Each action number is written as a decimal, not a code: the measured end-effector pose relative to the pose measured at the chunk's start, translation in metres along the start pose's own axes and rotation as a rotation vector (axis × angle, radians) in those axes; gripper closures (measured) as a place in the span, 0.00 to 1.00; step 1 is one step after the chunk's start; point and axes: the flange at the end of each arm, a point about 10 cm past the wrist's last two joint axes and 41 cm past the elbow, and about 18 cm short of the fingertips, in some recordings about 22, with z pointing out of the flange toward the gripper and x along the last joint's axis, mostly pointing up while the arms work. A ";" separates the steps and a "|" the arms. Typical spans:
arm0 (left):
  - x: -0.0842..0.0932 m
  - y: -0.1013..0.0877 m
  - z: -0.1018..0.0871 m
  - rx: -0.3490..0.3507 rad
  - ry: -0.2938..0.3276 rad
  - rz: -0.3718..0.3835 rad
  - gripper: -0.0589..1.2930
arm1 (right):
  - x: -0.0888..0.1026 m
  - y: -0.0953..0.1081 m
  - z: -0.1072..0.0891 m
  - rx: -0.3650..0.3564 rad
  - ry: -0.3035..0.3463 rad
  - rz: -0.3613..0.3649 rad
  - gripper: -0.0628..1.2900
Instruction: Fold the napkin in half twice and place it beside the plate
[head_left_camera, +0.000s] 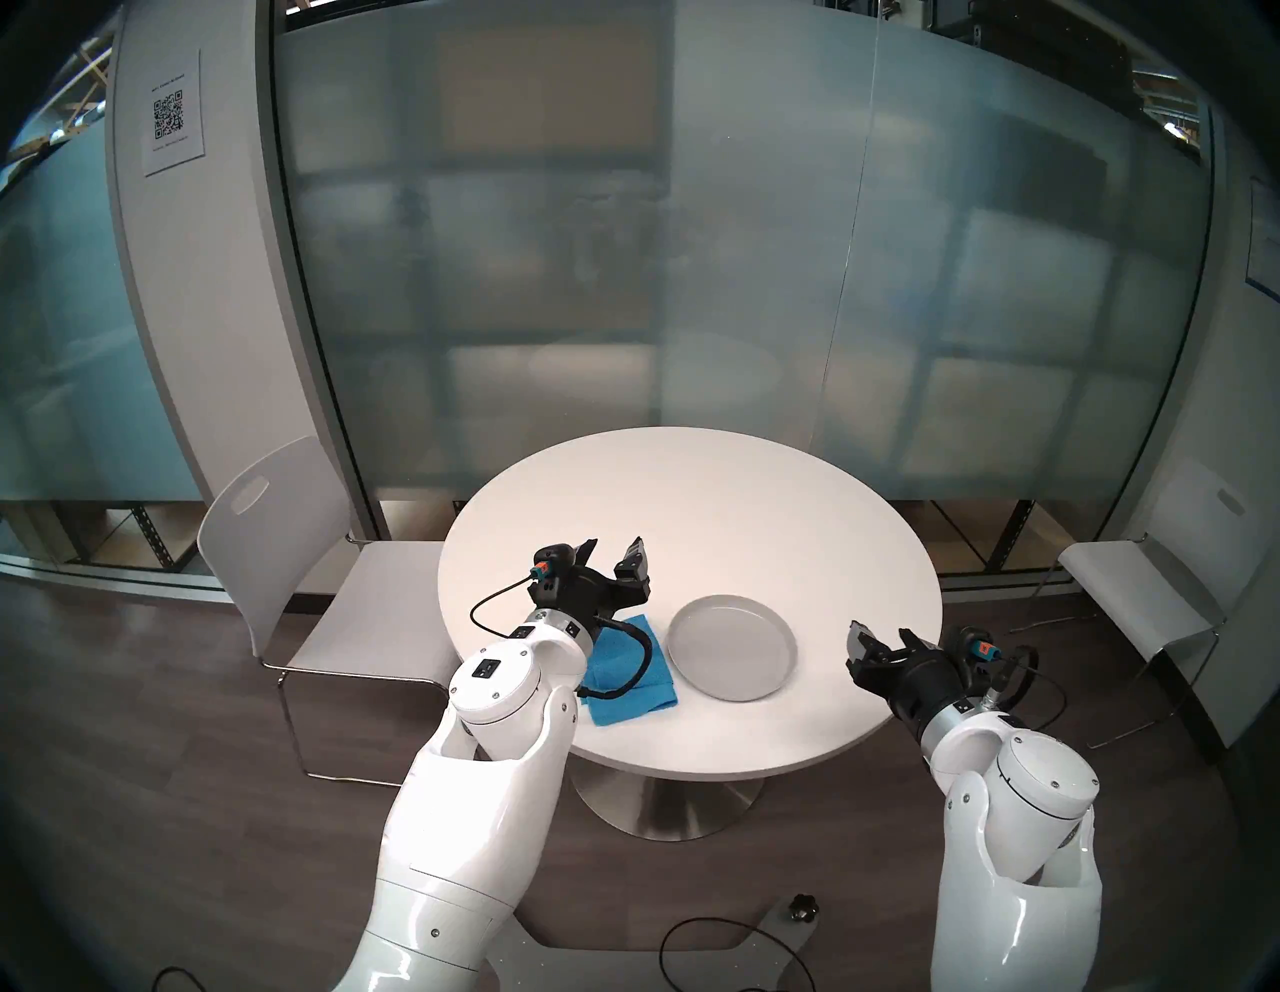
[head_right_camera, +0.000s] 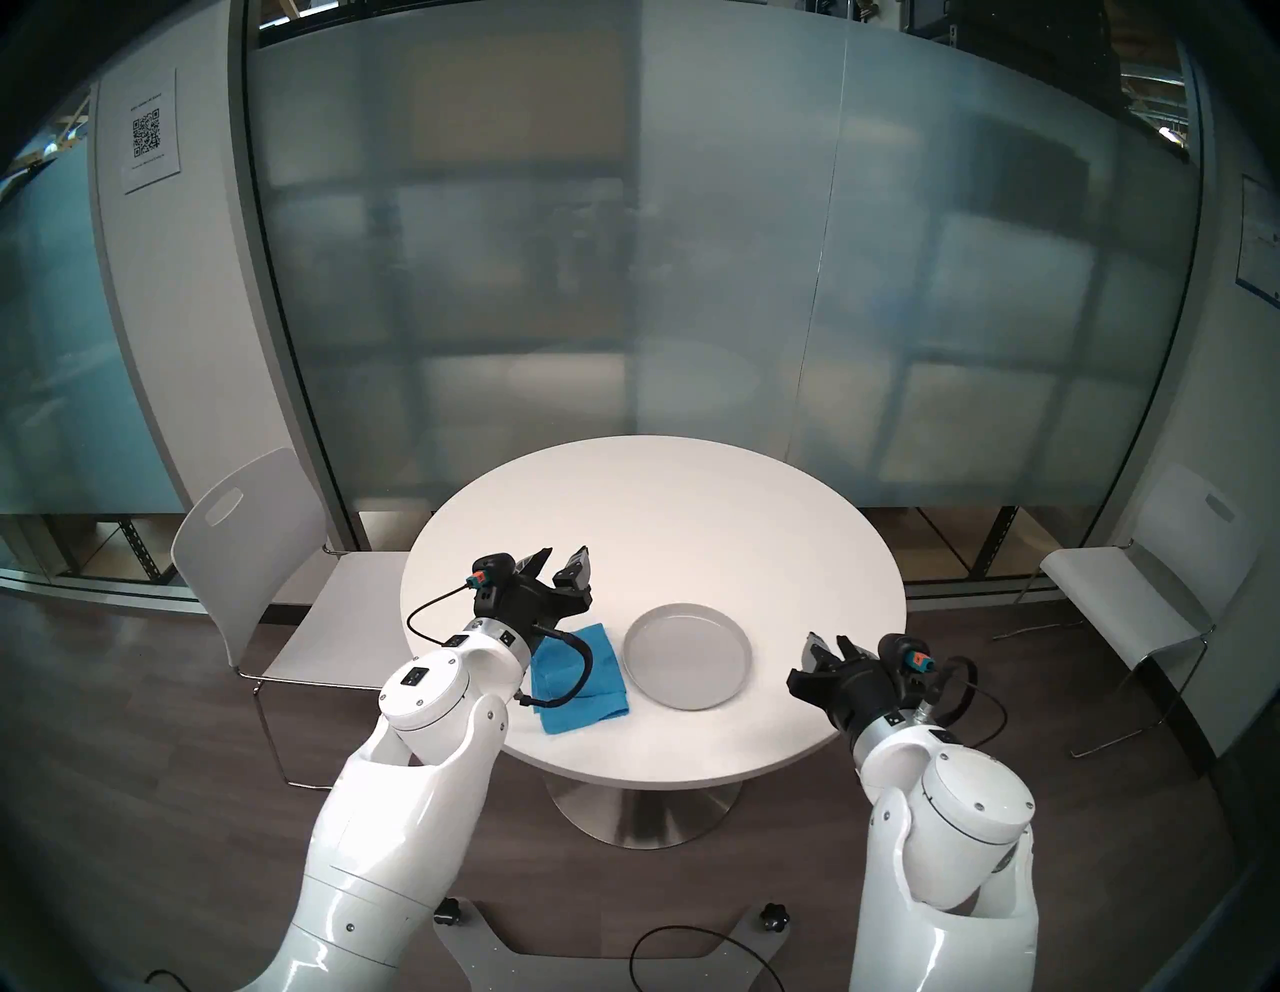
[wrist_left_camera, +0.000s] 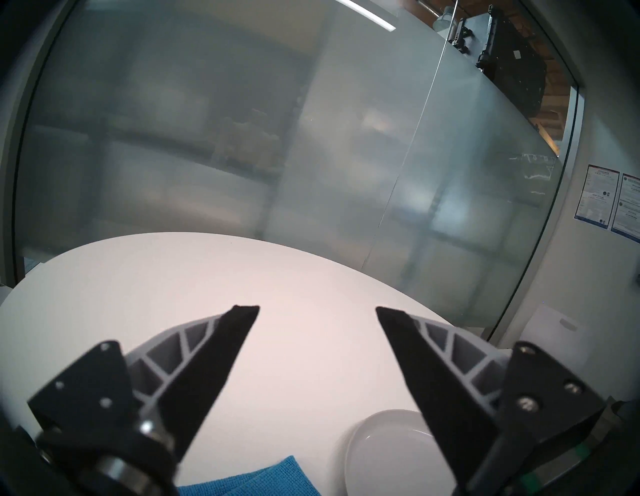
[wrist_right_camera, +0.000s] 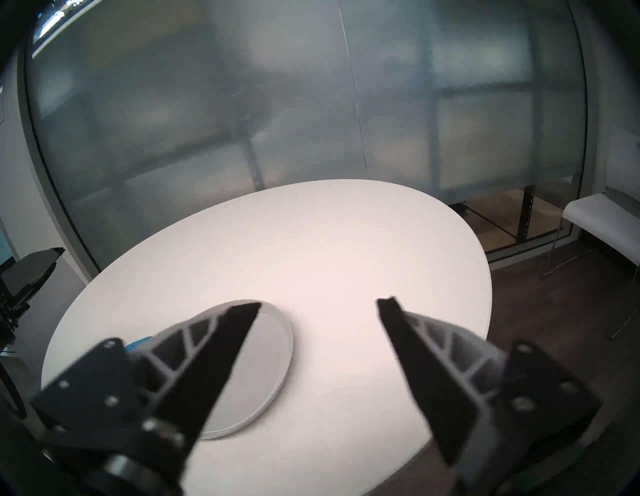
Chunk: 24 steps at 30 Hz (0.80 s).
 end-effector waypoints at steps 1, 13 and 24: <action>0.000 0.000 0.000 -0.002 0.000 -0.001 0.46 | 0.000 0.000 0.000 -0.001 0.003 -0.001 0.86; -0.001 0.001 -0.002 -0.011 -0.003 -0.007 0.05 | 0.001 -0.001 0.001 -0.006 0.015 -0.003 0.08; -0.001 0.000 -0.002 -0.013 -0.004 -0.008 0.05 | 0.001 -0.001 0.001 -0.007 0.018 -0.003 0.08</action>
